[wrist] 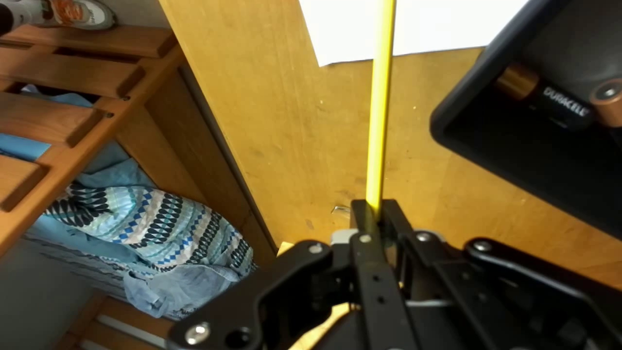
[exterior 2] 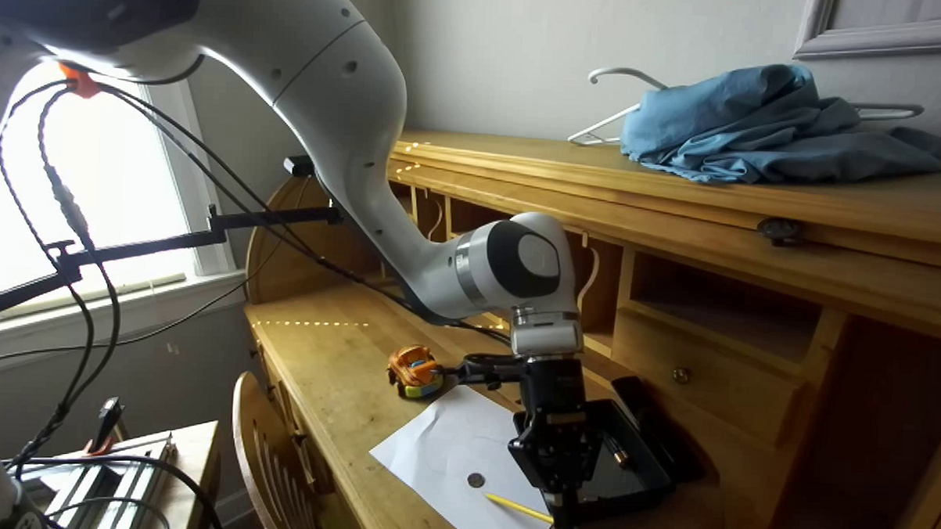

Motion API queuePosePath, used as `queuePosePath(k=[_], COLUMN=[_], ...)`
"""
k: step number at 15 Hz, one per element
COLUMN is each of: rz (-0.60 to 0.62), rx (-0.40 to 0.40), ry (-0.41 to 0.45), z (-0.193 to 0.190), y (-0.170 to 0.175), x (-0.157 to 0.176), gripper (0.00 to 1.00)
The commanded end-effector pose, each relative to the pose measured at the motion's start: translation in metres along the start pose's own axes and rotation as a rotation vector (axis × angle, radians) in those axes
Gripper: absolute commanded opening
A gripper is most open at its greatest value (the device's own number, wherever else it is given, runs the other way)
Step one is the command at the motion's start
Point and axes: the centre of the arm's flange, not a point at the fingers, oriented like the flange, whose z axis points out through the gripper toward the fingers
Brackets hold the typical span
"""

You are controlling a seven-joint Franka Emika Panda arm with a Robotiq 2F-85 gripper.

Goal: Use the pencil to draw around the coin

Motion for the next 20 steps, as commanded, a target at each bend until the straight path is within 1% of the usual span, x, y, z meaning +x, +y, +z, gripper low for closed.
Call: queuePosePath(k=[1, 20], rz=[0.001, -0.068], rx=[0.0, 0.005], ry=[0.034, 0.081], z=[-0.005, -0.014], y=[0.002, 0.002], x=[-0.003, -0.02], gripper=[0.02, 0.02])
